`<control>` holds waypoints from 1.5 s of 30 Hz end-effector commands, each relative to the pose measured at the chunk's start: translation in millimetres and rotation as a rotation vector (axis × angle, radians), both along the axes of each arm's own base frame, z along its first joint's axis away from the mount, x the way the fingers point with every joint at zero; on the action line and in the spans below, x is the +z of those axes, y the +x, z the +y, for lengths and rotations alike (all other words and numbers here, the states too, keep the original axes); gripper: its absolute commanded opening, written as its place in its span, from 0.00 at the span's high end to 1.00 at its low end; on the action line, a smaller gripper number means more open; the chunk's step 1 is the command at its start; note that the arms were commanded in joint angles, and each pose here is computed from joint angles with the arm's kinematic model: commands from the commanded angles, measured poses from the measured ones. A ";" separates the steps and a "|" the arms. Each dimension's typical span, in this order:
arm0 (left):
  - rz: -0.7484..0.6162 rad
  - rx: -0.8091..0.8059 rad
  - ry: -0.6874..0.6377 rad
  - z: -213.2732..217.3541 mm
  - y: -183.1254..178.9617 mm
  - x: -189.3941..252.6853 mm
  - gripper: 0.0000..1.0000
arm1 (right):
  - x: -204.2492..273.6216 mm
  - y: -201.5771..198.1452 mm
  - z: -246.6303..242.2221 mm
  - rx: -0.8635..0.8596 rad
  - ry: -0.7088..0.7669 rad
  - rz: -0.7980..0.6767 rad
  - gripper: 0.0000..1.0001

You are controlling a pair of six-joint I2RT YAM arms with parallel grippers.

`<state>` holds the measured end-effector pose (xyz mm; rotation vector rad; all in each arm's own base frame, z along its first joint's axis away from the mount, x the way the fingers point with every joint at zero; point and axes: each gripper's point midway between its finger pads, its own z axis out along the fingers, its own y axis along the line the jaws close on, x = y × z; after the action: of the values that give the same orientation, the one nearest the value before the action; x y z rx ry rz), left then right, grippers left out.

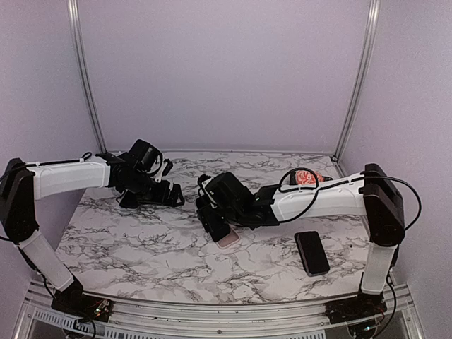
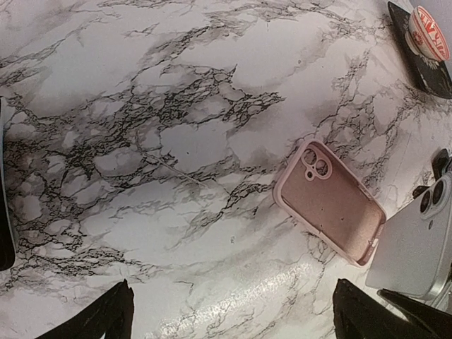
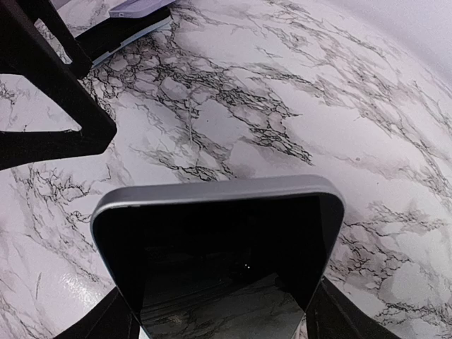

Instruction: Put the phone into the phone case

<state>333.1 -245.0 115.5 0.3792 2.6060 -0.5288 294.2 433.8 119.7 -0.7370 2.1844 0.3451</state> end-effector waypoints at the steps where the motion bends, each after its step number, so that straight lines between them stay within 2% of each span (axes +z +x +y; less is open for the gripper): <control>1: -0.012 0.004 -0.019 0.7 2.0 3.3 0.01 | 11.6 11.8 3.5 -0.052 0.038 -0.052 0.83; 27: 0.002 0.004 -0.020 1.4 2.2 -1.0 0.01 | -25.8 14.0 -8.7 -0.094 -0.137 0.012 0.84; 45: 0.006 0.004 -0.021 1.9 2.3 -1.8 0.01 | -77.6 -4.0 -42.2 -0.211 -0.245 0.292 0.82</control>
<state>334.0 -244.4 116.1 0.3702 2.6078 -0.5470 300.9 409.8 64.6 -0.6629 2.4415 0.1251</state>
